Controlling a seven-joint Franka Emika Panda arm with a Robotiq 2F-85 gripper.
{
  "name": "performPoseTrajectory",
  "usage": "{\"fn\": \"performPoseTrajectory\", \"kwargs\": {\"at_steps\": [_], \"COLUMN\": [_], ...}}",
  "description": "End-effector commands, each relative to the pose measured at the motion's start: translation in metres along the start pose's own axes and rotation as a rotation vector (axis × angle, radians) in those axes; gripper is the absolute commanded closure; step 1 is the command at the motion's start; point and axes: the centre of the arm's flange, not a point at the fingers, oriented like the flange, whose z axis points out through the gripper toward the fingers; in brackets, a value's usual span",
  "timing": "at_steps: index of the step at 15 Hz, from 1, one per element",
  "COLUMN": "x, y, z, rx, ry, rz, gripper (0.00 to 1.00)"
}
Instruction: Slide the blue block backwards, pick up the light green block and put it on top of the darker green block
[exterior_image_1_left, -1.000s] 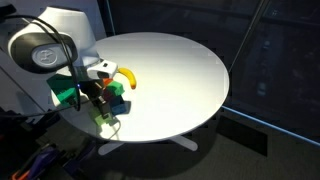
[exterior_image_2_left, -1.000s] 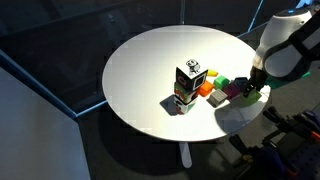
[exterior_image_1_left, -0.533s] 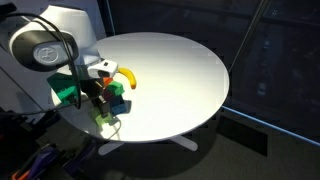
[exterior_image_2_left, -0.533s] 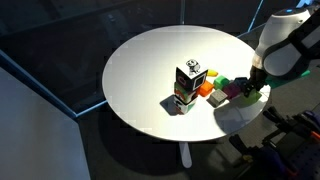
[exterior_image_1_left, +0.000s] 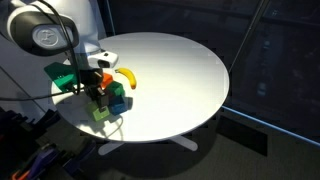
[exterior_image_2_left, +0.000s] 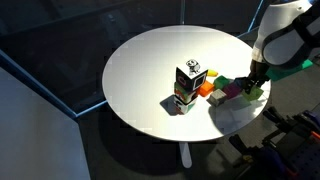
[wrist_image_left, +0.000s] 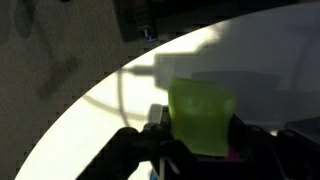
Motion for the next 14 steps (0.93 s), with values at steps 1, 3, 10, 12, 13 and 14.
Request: {"fn": "performPoseTrajectory", "kwargs": {"at_steps": [1,3,10,12,13,14], "x": [0.007,0.012,0.032,0.038,0.041,0.044], "y": [-0.001,-0.003,-0.018,-0.023,-0.025,-0.027], "z": [-0.031,-0.040,-0.057,-0.060,-0.060,-0.061], "rx": [-0.006,-0.007,-0.034,-0.041,-0.042,-0.044], "ry": [0.004,0.014,0.050,0.066,0.076,0.082], "rz": [-0.040,-0.062,-0.172,-0.203,-0.225,-0.239], "gripper": [0.73,0.73,0.73,0.73,0.73,0.73]}}
